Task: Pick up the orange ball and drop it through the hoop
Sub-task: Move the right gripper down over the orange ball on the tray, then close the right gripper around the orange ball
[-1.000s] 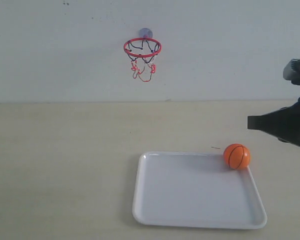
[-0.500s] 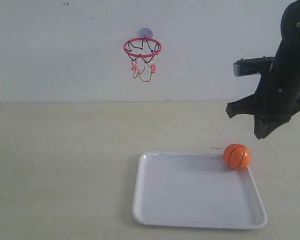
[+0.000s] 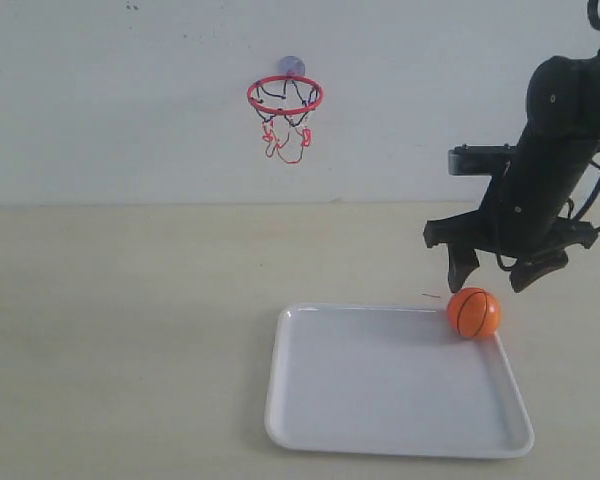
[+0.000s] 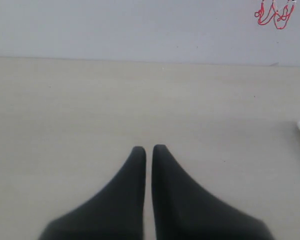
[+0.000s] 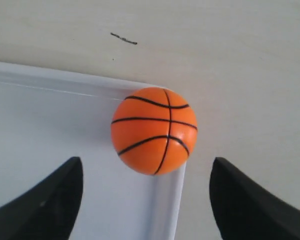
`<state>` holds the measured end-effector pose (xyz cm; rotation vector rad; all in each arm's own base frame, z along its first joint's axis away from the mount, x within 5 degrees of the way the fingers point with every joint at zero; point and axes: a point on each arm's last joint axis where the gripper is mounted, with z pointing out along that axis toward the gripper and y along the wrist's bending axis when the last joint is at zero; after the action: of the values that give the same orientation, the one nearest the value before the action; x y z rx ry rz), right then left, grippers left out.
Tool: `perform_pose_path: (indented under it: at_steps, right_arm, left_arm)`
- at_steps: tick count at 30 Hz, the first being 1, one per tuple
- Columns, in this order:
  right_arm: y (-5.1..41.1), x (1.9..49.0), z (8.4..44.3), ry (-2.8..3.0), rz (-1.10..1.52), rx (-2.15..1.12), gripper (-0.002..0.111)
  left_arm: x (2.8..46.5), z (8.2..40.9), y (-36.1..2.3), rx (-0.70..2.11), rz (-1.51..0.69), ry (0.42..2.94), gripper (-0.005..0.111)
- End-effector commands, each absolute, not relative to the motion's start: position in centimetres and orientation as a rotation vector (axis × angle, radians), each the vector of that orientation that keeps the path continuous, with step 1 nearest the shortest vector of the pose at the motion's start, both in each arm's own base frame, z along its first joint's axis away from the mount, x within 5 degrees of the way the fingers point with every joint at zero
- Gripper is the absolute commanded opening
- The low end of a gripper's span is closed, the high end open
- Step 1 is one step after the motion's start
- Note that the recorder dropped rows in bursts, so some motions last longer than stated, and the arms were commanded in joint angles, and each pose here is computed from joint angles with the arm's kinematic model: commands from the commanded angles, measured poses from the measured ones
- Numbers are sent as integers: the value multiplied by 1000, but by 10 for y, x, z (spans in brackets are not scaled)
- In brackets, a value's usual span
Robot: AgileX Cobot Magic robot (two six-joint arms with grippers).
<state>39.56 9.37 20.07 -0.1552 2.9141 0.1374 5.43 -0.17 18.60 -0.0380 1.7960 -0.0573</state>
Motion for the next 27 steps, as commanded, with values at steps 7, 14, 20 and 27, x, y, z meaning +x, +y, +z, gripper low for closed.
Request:
perform_pose_path:
  at_steps: [7,14,20,27]
  right_arm:
    - [96,411,165,2903,135,-131,66]
    - [97,414,151,2921,131,-127,66]
    - [97,415,155,2918,140,-48,43]
    - [100,424,190,2935,144,-61,0]
  left_arm:
    - [54,185,-2,-47,-67,1798,4]
    - [54,185,-2,-47,-67,1798,4]
    - [54,185,-2,-47,-67,1798,4]
    - [54,185,-2,-47,-67,1798,4]
